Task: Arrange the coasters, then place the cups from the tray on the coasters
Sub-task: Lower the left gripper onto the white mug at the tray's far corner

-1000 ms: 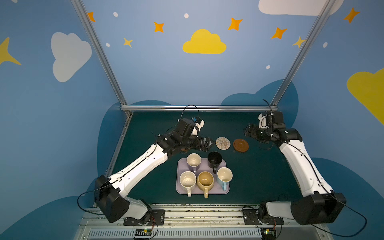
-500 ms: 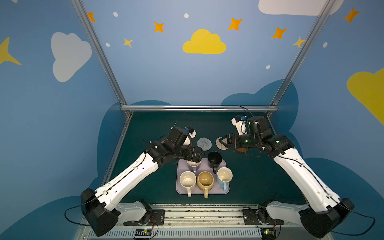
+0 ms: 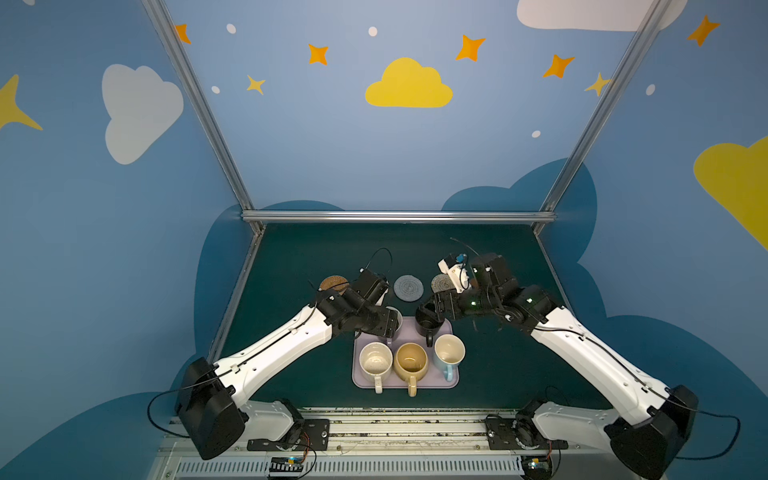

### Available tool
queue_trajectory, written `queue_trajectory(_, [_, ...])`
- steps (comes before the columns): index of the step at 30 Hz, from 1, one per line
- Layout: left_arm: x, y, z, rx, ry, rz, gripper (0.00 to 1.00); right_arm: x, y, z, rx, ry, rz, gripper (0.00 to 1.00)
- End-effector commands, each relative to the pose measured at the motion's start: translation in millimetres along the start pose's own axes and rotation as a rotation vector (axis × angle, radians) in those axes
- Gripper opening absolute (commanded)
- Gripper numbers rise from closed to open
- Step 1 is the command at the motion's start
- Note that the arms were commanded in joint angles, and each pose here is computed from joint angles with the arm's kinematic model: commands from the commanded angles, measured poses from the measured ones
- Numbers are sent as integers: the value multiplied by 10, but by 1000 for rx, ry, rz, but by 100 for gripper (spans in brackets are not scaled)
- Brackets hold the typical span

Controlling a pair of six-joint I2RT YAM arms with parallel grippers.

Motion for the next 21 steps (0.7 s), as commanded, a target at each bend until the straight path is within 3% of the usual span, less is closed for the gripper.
queue_trajectory(1, [99,2,135,-19,81,-26,69,-28,49,-60,-23,-60,-27,96])
queue_trajectory(9, [150,19,278,-77,123,-12,48,1,-42,27,5,-52,-29,96])
queue_trajectory(21, [177,-14,530,-92,164,29,41,-50,-61,110,18,-48,-24,96])
Point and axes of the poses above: each gripper's point midway between its finger pads, its own z axis out along the fingers, its own y axis along the line the jaws close on, x = y × z, the point moved 3 cm from there along -z, back along the fingers, and after that the axes turned 12 degrees about z, right-handed, at the moved point
